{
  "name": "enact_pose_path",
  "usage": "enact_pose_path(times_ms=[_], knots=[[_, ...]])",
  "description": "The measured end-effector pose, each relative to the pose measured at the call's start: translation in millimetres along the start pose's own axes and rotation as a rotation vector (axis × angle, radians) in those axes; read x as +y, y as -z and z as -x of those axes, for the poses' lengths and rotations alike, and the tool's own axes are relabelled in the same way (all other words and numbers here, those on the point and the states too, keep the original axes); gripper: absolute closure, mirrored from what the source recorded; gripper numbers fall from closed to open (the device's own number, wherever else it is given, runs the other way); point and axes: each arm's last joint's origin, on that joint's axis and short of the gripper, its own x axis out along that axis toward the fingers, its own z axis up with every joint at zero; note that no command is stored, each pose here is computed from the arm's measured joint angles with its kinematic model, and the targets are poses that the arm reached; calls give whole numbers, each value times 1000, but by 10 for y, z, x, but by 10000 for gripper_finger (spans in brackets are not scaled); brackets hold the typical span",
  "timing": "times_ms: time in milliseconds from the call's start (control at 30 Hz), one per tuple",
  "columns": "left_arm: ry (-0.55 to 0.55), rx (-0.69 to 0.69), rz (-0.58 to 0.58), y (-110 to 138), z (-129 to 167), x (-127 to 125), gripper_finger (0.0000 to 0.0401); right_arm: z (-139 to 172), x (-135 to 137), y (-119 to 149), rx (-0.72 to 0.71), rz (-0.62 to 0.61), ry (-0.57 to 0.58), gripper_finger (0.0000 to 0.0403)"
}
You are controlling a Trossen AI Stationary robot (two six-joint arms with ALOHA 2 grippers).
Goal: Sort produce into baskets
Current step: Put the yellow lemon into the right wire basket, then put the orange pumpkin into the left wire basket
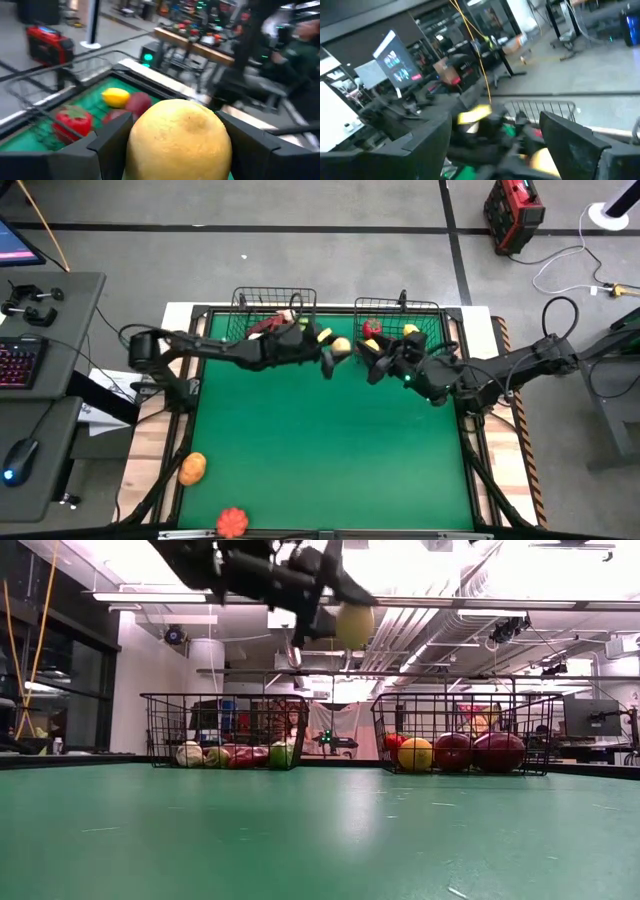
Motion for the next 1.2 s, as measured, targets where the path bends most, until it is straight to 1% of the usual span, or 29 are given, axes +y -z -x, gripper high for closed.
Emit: enact_pose_path(times_ms=[100, 200, 300, 400, 500, 767, 933, 1033, 1200], knots=[[-54, -1, 29, -68, -199, 172, 142, 3, 34, -58, -37, 37, -23, 107], [-52, 37, 66, -207, -439, 291, 142, 16, 25, -130, -59, 89, -27, 107], [-75, 75, 47, -330, -702, 350, 142, 47, -8, -225, -76, 118, -26, 107], [-94, 70, 2, -447, -936, 367, 142, 89, -47, -329, -94, 152, -25, 107], [-108, 87, 2, -488, -1062, 404, 142, 146, -82, -425, -107, 194, -28, 107], [-134, 99, -8, -382, -1200, 540, 141, 275, -182, -580, -85, 251, -78, 107], [-147, 110, 27, -316, -1239, 598, 138, 326, -246, -615, -59, 285, -81, 107], [-138, 110, 7, -317, -1241, 593, 118, 339, -265, -621, -52, 297, -78, 107], [-126, 106, -46, -318, -1244, 566, 54, 341, -268, -619, -47, 302, -82, 107]])
